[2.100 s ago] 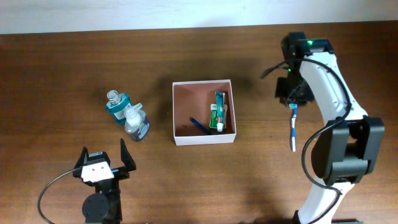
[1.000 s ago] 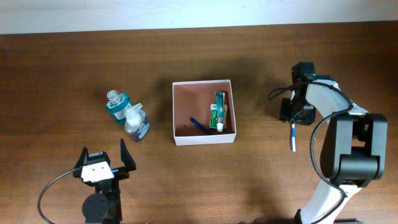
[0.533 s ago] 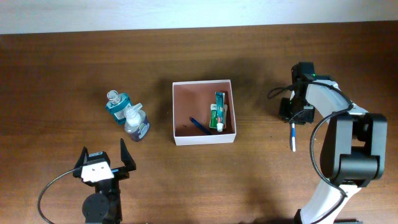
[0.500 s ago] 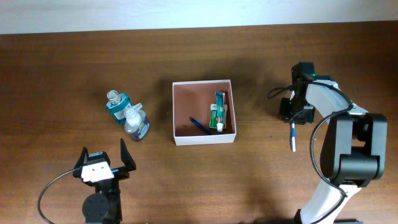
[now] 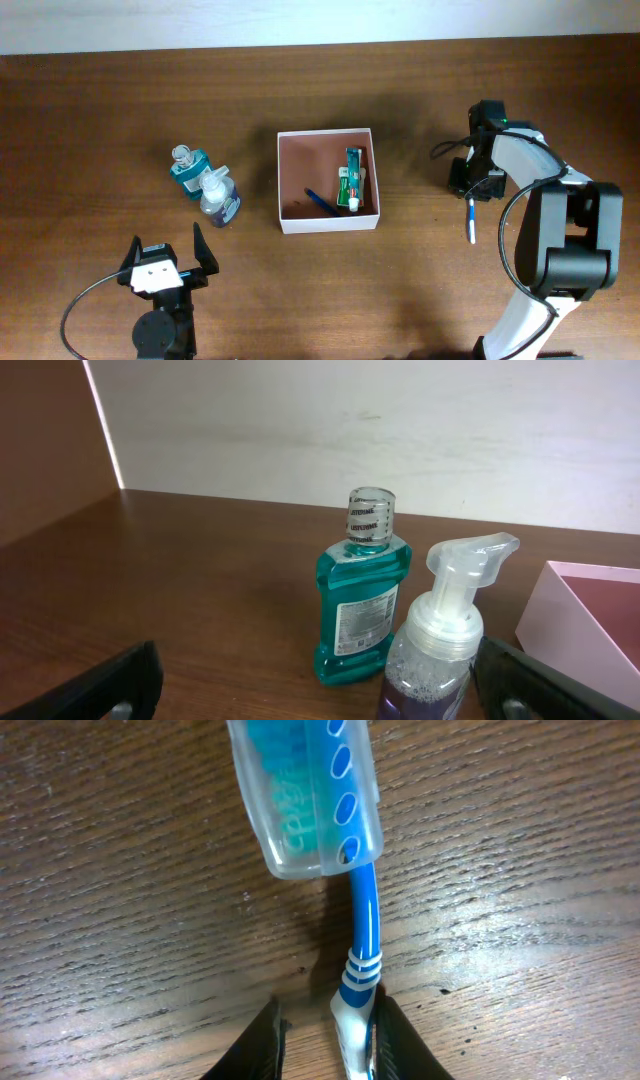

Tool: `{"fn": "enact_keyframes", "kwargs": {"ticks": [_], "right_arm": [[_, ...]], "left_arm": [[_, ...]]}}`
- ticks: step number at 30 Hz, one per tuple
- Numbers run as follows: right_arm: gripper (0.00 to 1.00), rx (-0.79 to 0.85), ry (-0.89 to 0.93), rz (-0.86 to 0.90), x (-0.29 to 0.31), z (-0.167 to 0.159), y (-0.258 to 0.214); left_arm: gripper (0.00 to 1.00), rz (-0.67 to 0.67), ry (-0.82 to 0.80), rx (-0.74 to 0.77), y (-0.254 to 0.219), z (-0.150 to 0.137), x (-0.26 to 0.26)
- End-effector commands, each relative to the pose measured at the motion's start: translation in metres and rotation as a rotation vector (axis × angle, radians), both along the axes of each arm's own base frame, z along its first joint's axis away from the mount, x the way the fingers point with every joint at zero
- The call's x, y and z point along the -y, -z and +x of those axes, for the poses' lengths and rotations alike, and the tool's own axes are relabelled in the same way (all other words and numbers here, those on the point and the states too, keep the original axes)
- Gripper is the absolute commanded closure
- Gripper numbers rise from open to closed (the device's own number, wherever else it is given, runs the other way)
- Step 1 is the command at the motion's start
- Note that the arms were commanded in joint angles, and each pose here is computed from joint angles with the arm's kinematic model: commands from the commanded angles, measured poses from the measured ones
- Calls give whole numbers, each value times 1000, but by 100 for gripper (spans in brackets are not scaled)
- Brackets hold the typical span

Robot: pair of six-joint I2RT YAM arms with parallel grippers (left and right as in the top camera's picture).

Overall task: Pack container
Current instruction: 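Lift the toothbrush and carry it left over the pink box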

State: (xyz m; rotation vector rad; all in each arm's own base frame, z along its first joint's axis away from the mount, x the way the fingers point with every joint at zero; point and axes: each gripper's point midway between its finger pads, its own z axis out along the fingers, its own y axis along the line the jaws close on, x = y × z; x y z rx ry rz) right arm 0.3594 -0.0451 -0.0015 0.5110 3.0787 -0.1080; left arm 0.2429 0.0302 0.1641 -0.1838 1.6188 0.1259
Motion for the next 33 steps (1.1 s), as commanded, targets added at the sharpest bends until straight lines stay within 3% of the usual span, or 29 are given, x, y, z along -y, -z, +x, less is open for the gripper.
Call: {"fn": "enact_keyframes", "kwargs": {"ticks": [1, 12, 22, 33], "right_arm": [[76, -28, 35, -9, 8, -10, 6], [77, -27, 59, -8, 20, -12, 6], [96, -27, 58, -8, 20, -12, 6], [96, -7, -5, 22, 15, -4, -10]], "left_arm": [[1, 15, 7, -4, 3, 0, 1], [1, 15, 7, -4, 3, 0, 1], [1, 15, 7, -4, 3, 0, 1], [1, 15, 7, -4, 3, 0, 1]]}}
